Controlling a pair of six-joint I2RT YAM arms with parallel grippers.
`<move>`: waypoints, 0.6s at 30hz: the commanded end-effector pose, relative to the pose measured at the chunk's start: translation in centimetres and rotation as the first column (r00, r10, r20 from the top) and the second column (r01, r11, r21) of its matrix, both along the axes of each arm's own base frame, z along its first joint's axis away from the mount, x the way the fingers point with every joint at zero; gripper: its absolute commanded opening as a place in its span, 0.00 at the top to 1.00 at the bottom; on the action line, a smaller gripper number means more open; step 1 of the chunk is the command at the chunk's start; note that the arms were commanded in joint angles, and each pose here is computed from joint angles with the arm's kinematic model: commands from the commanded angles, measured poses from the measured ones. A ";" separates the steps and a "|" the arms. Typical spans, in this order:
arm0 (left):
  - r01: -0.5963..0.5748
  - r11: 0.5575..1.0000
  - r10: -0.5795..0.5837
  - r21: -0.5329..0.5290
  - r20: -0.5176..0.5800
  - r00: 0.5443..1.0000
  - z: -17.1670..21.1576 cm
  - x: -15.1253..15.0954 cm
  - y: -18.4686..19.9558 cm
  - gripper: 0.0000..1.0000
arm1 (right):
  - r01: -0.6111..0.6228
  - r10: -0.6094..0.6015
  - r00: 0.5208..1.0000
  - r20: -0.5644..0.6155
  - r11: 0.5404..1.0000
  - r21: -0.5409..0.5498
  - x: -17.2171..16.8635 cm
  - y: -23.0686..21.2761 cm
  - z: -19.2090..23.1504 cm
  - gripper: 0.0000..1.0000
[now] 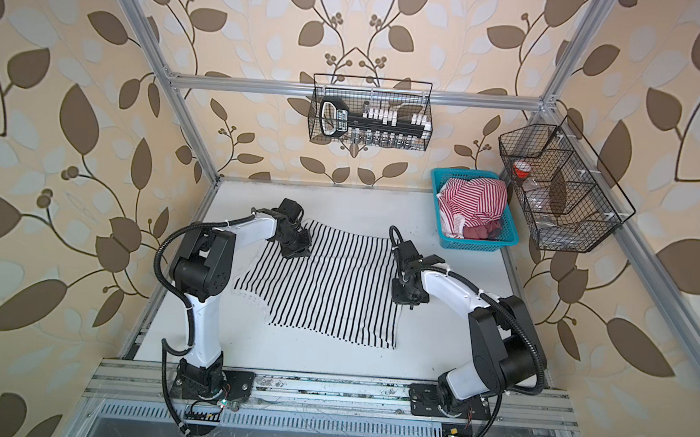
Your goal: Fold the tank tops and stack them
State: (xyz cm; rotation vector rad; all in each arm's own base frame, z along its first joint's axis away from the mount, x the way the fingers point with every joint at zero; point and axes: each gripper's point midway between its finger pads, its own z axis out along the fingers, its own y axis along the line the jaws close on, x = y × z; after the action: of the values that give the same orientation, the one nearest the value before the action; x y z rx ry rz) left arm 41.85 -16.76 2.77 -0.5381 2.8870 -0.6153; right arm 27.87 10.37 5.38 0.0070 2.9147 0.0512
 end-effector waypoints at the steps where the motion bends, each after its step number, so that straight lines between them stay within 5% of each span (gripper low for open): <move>1: -0.034 0.999 0.033 0.009 0.035 0.999 3.7 -0.1 1.0 1.00 | -0.022 0.015 0.995 0.096 0.997 0.077 3.5 1.8 2.8 0.79; 6: -0.007 1.000 0.005 0.028 0.080 0.997 5.3 3.0 0.6 1.00 | -0.039 0.029 0.995 0.100 0.994 0.105 7.8 2.6 2.9 0.78; 18: -0.037 0.998 0.036 0.045 0.036 0.999 1.2 8.5 0.6 1.00 | -0.045 0.043 0.999 0.016 0.984 0.172 14.9 3.2 -0.6 0.89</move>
State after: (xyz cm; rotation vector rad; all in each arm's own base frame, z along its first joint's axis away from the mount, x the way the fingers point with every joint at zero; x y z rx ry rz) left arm 50.05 -17.53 4.26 -0.5238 2.8245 -0.5954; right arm 42.35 13.17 4.81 0.0134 2.8646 0.2645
